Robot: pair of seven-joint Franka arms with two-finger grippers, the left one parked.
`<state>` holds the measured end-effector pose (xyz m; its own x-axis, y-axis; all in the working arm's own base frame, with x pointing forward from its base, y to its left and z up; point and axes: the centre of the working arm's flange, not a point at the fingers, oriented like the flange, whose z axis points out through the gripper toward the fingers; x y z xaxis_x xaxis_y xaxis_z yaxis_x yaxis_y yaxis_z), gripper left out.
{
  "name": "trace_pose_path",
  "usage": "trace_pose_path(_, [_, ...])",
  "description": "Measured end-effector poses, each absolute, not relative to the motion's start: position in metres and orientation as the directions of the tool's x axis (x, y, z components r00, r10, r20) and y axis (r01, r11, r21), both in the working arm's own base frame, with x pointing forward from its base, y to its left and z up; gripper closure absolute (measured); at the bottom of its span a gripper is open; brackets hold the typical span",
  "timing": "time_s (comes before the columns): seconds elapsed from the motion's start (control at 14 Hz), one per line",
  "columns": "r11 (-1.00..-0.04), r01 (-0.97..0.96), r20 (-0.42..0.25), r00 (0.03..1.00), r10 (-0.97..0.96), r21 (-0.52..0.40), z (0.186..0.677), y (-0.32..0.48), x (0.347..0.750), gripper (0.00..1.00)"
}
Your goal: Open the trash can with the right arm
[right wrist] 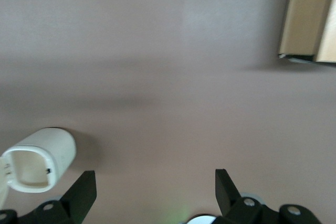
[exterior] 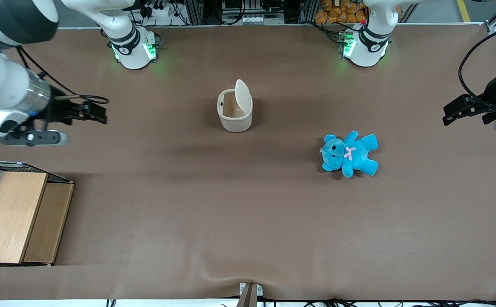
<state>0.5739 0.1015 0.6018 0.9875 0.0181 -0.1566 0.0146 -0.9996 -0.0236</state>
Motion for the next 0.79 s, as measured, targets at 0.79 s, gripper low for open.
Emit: trace_pose_path(0.79, [-1.000,0.019,-0.068,0.998,0.018,0.014,0.685,0.045,0.492,0.00])
